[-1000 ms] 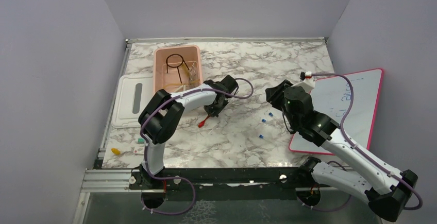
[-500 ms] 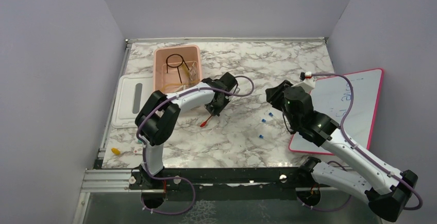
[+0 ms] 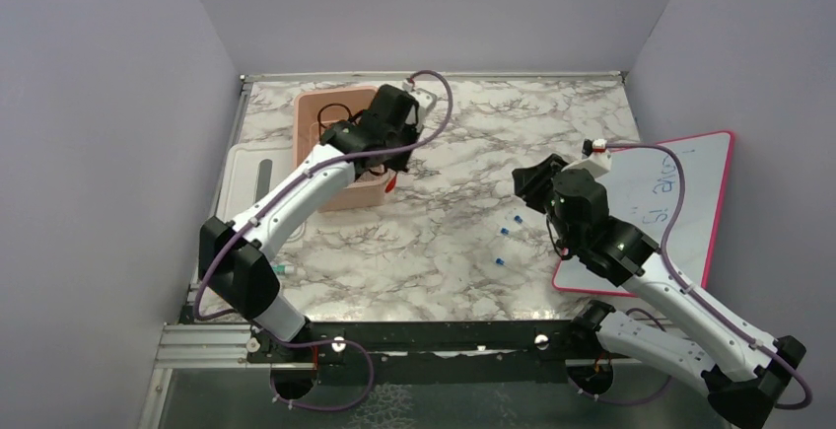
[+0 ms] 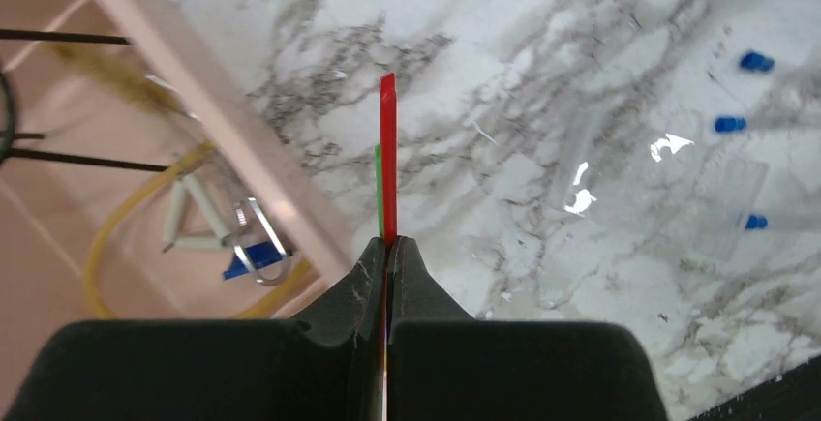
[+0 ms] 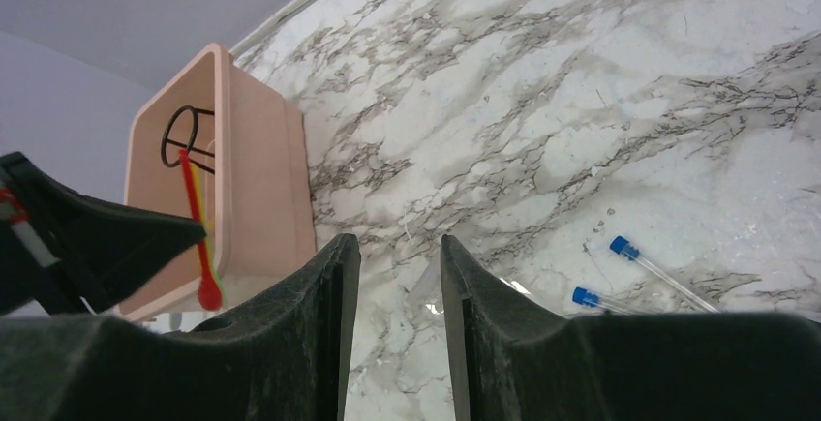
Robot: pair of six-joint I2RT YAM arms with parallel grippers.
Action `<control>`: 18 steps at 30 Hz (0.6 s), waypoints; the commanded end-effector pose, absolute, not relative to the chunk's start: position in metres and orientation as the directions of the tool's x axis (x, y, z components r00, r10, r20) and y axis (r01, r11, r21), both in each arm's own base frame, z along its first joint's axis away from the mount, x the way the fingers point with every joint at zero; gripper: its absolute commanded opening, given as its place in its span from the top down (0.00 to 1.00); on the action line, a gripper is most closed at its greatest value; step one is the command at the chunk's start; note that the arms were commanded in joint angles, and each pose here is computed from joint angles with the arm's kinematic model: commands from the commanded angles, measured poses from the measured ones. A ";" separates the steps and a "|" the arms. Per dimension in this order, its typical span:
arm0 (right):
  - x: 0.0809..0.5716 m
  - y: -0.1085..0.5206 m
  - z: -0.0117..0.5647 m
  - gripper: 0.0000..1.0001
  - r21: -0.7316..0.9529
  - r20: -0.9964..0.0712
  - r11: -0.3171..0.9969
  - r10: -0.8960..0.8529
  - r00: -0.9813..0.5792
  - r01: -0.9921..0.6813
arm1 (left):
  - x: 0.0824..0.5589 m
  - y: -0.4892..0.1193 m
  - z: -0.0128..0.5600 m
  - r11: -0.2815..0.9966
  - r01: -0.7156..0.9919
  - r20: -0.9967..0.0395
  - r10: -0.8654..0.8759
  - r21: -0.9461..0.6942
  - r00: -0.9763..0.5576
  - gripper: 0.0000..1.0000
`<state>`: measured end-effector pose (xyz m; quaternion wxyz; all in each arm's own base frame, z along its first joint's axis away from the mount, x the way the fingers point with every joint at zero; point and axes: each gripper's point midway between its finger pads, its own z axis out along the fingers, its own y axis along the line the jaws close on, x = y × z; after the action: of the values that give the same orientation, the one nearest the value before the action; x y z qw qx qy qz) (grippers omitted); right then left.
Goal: Organize the chemistry lab equipment
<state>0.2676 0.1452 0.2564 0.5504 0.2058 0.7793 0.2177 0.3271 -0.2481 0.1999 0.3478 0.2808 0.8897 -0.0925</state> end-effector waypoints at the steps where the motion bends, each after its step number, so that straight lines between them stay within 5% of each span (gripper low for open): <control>1: 0.266 0.140 0.254 0.59 0.547 -0.776 0.831 0.548 -0.312 0.098 | 0.366 -0.203 0.246 0.918 0.392 -0.784 0.198 -0.062 -0.589 1.00; 7: 0.268 0.144 0.246 0.59 0.542 -0.773 0.834 0.541 -0.332 0.098 | 0.396 -0.150 0.260 0.961 0.214 -0.809 -0.015 -0.173 -0.588 1.00; 18: 0.270 0.149 0.234 0.58 0.527 -0.776 0.844 0.524 -0.351 0.097 | 0.429 -0.150 0.184 0.949 0.109 -0.660 -0.121 -0.297 -0.741 1.00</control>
<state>0.2691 0.1477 0.2400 0.5382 0.1990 0.7935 0.2027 0.4198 -0.1375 0.2145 0.3980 0.0143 0.9082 -0.1289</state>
